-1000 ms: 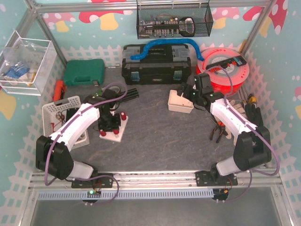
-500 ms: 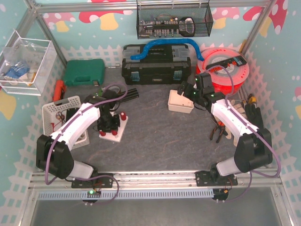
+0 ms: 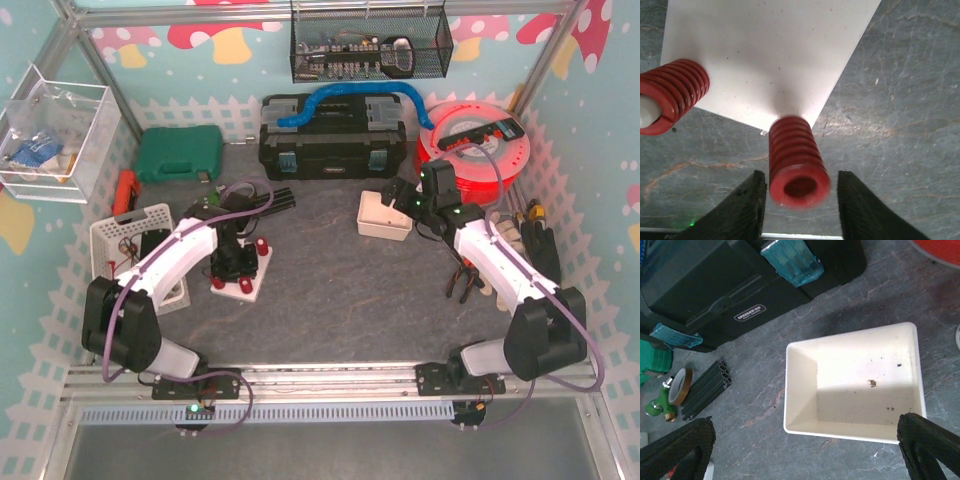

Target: Install the large spring

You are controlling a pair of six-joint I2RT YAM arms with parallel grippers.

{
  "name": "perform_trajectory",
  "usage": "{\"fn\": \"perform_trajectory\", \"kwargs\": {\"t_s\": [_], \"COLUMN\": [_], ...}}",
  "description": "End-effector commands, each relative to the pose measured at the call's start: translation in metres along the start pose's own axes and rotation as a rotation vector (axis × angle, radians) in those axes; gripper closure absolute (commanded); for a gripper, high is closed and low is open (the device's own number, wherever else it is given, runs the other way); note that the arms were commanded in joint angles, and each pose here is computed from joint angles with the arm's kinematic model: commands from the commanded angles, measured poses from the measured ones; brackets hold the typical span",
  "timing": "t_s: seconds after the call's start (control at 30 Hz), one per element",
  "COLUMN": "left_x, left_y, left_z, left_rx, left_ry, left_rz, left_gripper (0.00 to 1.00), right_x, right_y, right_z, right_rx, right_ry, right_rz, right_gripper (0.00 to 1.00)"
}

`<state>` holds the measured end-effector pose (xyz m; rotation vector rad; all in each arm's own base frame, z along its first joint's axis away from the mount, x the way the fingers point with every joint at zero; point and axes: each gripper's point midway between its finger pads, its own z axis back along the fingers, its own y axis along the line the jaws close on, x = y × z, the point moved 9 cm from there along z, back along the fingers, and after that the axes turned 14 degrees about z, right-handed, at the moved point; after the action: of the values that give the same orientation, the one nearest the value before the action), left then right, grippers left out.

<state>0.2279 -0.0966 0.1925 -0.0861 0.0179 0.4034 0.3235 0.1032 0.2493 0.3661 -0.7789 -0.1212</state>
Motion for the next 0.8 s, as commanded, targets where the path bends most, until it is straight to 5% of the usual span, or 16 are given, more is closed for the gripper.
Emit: {"fn": "perform_trajectory", "kwargs": {"t_s": [0.0, 0.2, 0.33, 0.47, 0.77], "left_x": [0.009, 0.02, 0.039, 0.055, 0.066], "left_y": [-0.006, -0.013, -0.025, -0.036, -0.033], "left_z": [-0.002, 0.007, 0.035, 0.063, 0.062], "left_rx": [-0.044, -0.129, -0.219, -0.333, -0.576], "left_ry": [-0.044, -0.112, -0.279, -0.48, -1.028], "left_rz": [0.032, 0.081, 0.085, 0.09, -0.053], "left_gripper": [0.53, 0.43, 0.4, 0.02, 0.01], "right_x": [0.009, 0.016, 0.027, 0.022, -0.005], "right_y": [-0.001, 0.001, 0.005, 0.0, -0.028], "right_z": [0.022, 0.045, 0.063, 0.065, 0.05], "right_rx": [-0.033, -0.046, -0.058, -0.081, -0.259], "right_ry": [-0.065, -0.126, -0.223, -0.299, -0.592], "right_rz": [0.038, 0.088, 0.228, 0.391, 0.644], "right_gripper": [0.01, 0.01, 0.01, 0.01, 0.01]}}
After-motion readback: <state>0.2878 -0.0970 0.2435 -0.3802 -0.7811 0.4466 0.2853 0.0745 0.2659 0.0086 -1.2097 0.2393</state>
